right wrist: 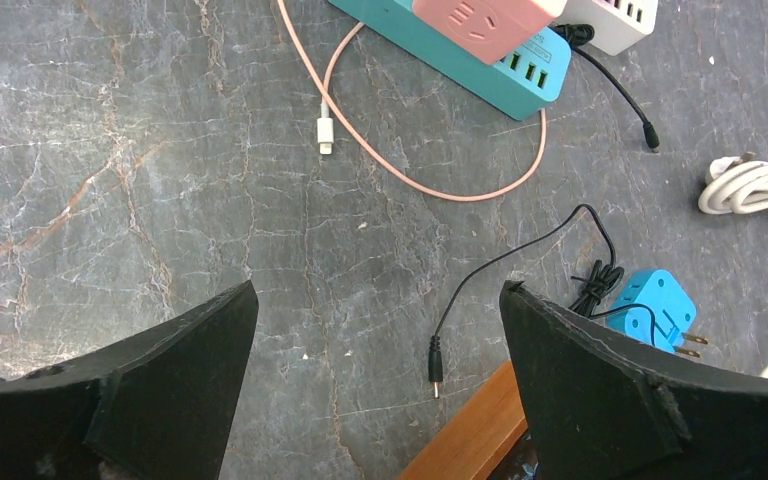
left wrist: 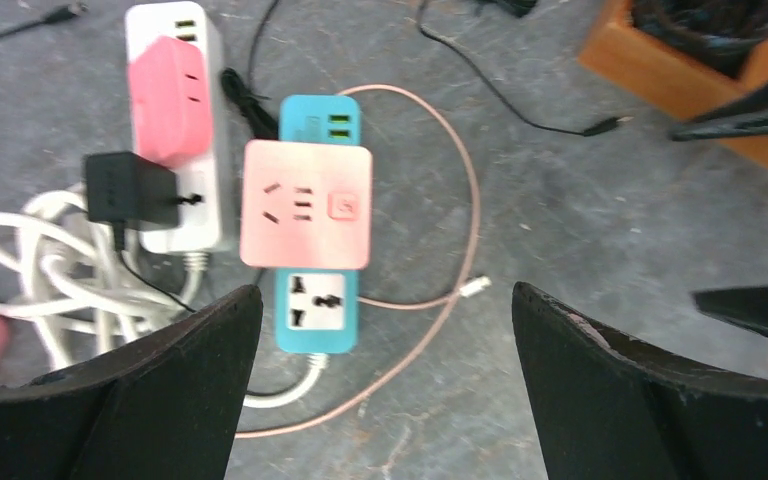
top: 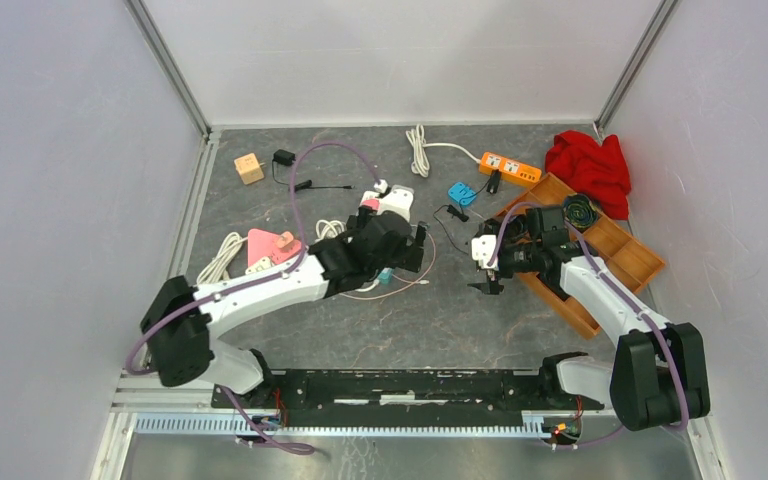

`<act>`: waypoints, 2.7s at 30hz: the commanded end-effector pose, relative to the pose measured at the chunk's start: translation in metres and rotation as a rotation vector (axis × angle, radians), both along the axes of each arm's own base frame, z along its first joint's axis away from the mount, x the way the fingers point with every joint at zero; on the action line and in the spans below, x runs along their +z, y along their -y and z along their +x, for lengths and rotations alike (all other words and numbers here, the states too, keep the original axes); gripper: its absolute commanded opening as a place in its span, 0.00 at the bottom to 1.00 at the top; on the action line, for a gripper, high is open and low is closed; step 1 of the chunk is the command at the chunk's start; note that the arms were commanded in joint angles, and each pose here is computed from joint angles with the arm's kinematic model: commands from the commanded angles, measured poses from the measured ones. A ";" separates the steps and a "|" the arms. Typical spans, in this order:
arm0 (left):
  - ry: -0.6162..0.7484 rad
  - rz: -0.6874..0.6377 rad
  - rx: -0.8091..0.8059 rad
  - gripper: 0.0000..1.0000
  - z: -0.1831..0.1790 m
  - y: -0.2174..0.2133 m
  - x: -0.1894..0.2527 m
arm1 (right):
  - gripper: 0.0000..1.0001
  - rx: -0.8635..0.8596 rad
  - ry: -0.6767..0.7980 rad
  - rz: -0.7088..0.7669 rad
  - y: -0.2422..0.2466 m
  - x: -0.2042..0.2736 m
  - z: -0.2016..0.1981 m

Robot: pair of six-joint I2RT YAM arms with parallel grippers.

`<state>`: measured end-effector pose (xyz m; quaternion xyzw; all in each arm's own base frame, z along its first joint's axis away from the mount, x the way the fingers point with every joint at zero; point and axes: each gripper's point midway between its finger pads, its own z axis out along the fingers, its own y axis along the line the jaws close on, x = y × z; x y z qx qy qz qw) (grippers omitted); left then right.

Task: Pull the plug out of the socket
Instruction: Remove the plug from the socket.

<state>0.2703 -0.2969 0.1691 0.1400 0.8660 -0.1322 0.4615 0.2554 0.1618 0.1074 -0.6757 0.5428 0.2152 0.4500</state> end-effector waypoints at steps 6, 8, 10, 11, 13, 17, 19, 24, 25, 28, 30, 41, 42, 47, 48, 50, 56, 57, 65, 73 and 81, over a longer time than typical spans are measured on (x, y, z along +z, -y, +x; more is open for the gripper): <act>0.068 0.235 0.035 1.00 0.049 -0.004 0.014 | 0.98 0.024 0.013 0.008 -0.002 0.014 0.003; 0.029 0.245 0.026 1.00 0.056 -0.001 0.003 | 0.98 0.030 0.011 0.006 -0.002 0.015 0.003; 0.004 0.233 0.011 1.00 0.062 0.004 -0.003 | 0.98 0.033 0.013 0.006 -0.002 0.016 0.002; -0.011 0.228 0.003 1.00 0.064 0.006 -0.006 | 0.98 0.035 0.016 0.007 -0.003 0.016 0.002; -0.043 0.215 -0.007 1.00 0.071 0.007 -0.013 | 0.98 0.039 0.022 0.009 -0.003 0.017 0.001; -0.109 0.180 -0.023 0.97 0.082 0.007 -0.023 | 0.98 0.040 0.029 0.009 -0.003 0.018 0.001; -0.122 0.178 -0.034 0.97 0.083 0.008 -0.026 | 0.98 0.039 0.023 0.006 -0.002 0.016 0.001; -0.155 0.221 -0.040 0.98 0.078 0.001 -0.041 | 0.98 0.045 0.006 0.008 -0.003 0.013 0.000; -0.160 0.229 -0.038 0.98 0.078 -0.002 -0.044 | 0.98 0.048 0.004 0.012 -0.004 0.013 0.000; -0.179 0.251 -0.042 0.98 0.077 -0.008 -0.053 | 0.98 0.054 -0.006 0.015 -0.004 0.012 -0.002; -0.186 0.259 -0.041 0.98 0.076 -0.012 -0.057 | 0.98 0.052 -0.006 0.010 -0.004 0.010 -0.001; -0.221 0.248 -0.072 0.92 0.076 -0.005 -0.075 | 0.98 0.043 -0.013 -0.005 -0.002 0.004 0.000; -0.225 0.252 -0.074 0.90 0.075 -0.006 -0.077 | 0.98 0.043 -0.014 -0.005 -0.002 0.004 0.000; -0.238 0.257 -0.073 0.86 0.075 -0.007 -0.083 | 0.98 0.046 -0.013 -0.009 -0.001 0.004 0.000; -0.239 0.256 -0.073 0.86 0.075 -0.007 -0.083 | 0.98 0.047 -0.013 -0.010 -0.001 0.004 0.000; -0.244 0.255 -0.071 0.85 0.075 -0.008 -0.084 | 0.98 0.050 -0.011 -0.011 -0.001 0.004 0.000; -0.257 0.258 -0.072 0.83 0.072 -0.008 -0.089 | 0.98 0.053 -0.013 -0.013 -0.001 0.003 -0.001; -0.258 0.257 -0.071 0.83 0.072 -0.009 -0.089 | 0.98 0.054 -0.013 -0.014 -0.001 0.003 -0.001; -0.267 0.268 -0.067 0.61 0.071 -0.011 -0.094 | 0.98 0.055 -0.016 -0.013 -0.001 0.003 -0.002; -0.242 0.234 -0.081 0.07 0.071 -0.007 -0.082 | 0.98 0.088 -0.069 0.038 -0.009 0.005 -0.009; -0.186 0.013 -0.091 0.02 0.065 0.006 -0.053 | 0.98 0.154 -0.263 0.227 -0.032 0.024 -0.027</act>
